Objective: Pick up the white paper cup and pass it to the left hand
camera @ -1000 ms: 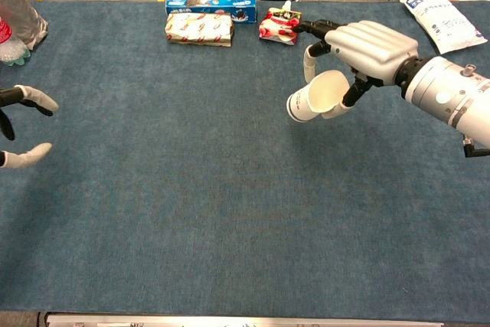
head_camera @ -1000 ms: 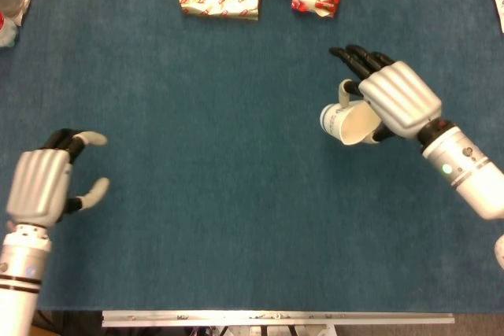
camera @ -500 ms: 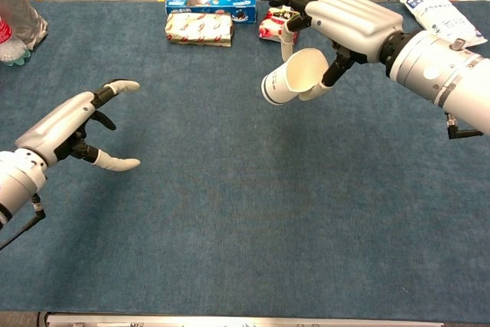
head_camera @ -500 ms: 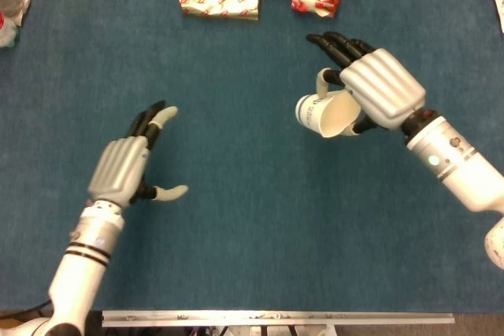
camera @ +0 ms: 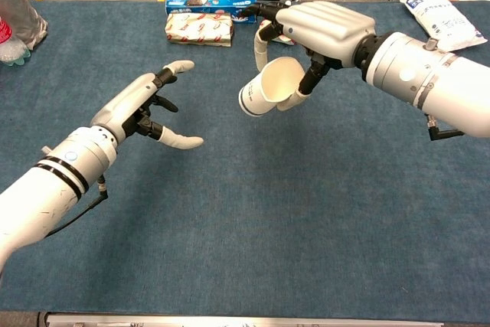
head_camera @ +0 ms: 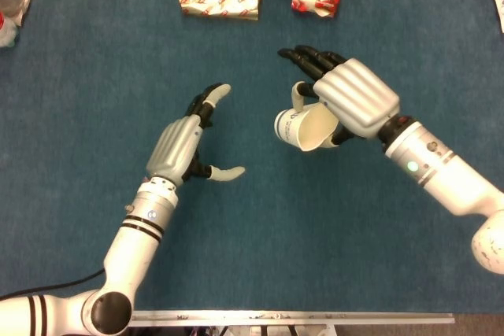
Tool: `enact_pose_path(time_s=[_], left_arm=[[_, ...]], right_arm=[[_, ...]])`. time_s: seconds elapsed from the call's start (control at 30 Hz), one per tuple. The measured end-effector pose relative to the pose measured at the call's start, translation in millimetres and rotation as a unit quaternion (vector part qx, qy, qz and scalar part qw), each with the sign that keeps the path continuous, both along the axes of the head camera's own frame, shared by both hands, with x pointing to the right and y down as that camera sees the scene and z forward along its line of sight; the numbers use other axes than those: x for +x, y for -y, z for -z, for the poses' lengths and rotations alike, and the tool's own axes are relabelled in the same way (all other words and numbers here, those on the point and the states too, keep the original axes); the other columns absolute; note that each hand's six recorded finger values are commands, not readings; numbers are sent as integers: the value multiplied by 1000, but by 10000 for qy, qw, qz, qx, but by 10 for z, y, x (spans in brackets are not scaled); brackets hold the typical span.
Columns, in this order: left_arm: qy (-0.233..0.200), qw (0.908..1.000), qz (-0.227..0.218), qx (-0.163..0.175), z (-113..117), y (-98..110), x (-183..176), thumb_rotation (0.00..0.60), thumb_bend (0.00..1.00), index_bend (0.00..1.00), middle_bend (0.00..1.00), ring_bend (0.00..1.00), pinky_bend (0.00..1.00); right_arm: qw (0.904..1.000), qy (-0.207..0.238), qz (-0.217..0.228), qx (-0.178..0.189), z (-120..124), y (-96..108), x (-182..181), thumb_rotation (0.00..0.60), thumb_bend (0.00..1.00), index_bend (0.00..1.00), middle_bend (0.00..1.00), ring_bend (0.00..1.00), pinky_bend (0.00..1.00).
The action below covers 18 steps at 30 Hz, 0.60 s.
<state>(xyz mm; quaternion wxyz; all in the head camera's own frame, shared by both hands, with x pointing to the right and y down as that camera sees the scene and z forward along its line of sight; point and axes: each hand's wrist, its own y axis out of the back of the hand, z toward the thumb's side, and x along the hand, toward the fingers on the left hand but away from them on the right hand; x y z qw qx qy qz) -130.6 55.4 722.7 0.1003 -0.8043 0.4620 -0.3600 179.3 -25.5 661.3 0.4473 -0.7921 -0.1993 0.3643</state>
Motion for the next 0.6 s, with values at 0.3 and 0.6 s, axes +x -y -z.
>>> enact_pose_path(time_s=[0.3,0.6], left_arm=[[-197,9997,-140,-12,13,3,205,600,99,25,0,6,257],[-389,9987,-312,-54,28,-13,421,600,99,26,0,7,257]], right_arm=[[9999,44,111,-71,-44,-56,-127,600,0,542,63,0,202],[9995,199,242,-27,-62,-119,-242,600,0,542,63,0,202]])
